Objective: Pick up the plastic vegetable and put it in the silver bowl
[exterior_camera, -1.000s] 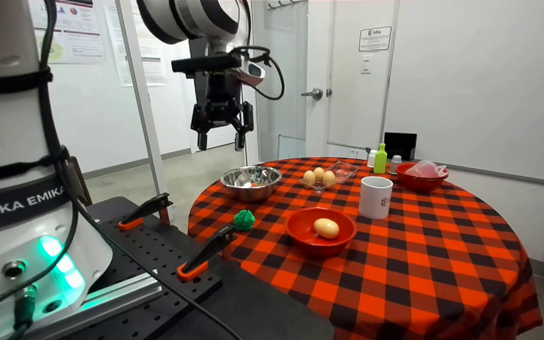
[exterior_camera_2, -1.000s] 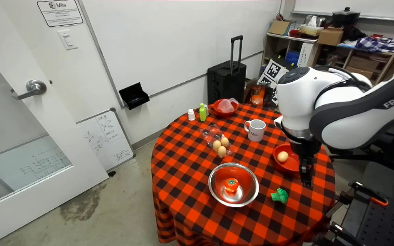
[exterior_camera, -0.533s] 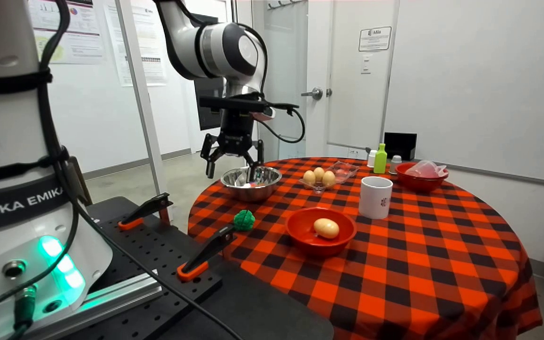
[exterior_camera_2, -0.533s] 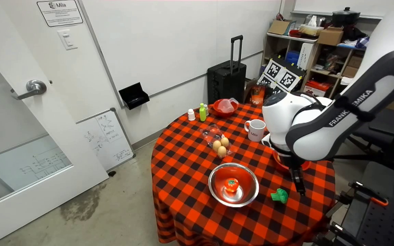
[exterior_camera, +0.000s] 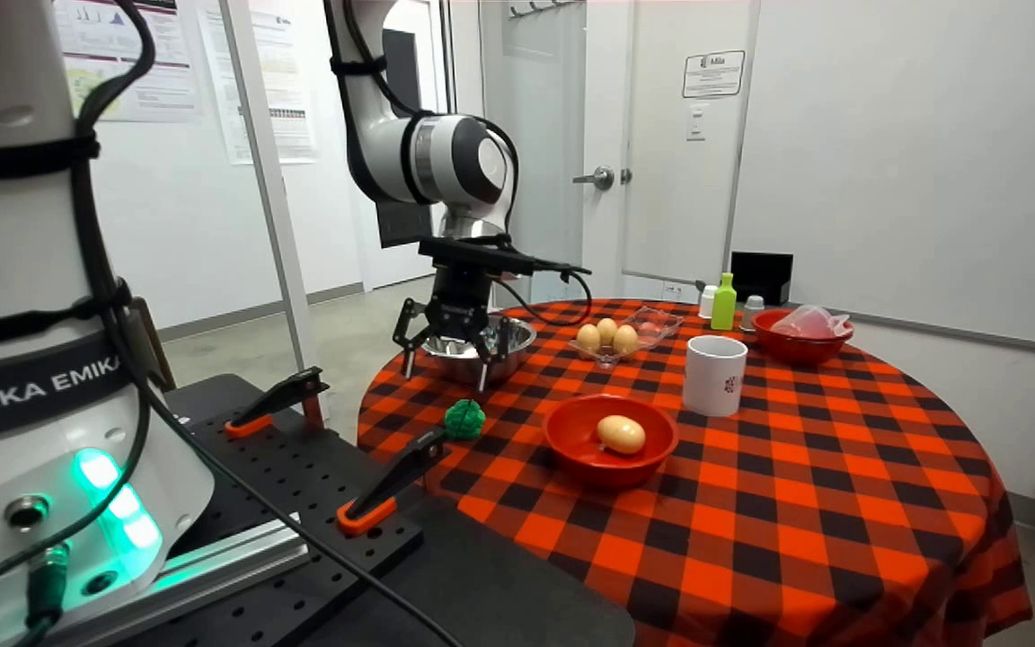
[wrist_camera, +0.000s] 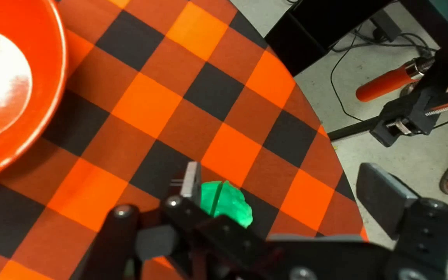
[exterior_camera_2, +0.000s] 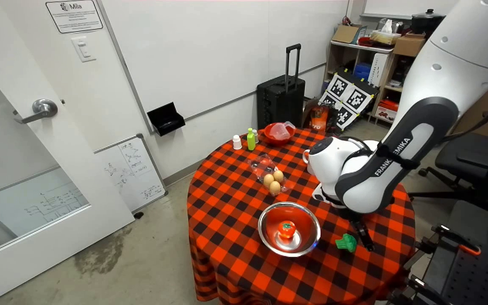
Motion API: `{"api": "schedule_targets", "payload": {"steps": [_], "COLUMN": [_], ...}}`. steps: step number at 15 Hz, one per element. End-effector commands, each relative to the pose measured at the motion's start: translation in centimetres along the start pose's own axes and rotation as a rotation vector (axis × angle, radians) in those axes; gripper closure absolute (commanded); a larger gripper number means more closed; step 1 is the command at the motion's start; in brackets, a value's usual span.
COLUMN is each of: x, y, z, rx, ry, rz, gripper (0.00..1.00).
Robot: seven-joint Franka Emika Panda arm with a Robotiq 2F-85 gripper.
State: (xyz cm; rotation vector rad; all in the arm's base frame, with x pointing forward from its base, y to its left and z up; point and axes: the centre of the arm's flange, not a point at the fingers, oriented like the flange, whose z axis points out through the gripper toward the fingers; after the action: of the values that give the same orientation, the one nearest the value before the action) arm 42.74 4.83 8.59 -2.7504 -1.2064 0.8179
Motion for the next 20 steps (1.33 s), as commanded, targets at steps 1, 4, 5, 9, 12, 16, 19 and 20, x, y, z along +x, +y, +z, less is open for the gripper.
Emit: {"api": "schedule_targets", "payload": {"steps": [1,4,5,9,12,16,19,20], "x": [1.6,1.7,1.8,1.9,2.1,2.0,1.9,1.9], "y": [1.2,0.9,0.7,0.3,0.2,0.2,0.2,0.3], "z": [1.4,2.6,3.0,4.2,4.8,5.1,4.9,4.8], "rx": [-0.004,0.002,0.001,-0.015,-0.017,-0.016,-0.027,-0.033], "ry": [0.006,0.057,0.073,0.121,0.128,0.141,0.147,0.147], "rz": [-0.067,-0.079,-0.078,-0.074,-0.074,-0.072,-0.064,-0.062], "gripper": [0.00,0.00,0.00,0.00,0.00,0.00,0.00,0.00]}}
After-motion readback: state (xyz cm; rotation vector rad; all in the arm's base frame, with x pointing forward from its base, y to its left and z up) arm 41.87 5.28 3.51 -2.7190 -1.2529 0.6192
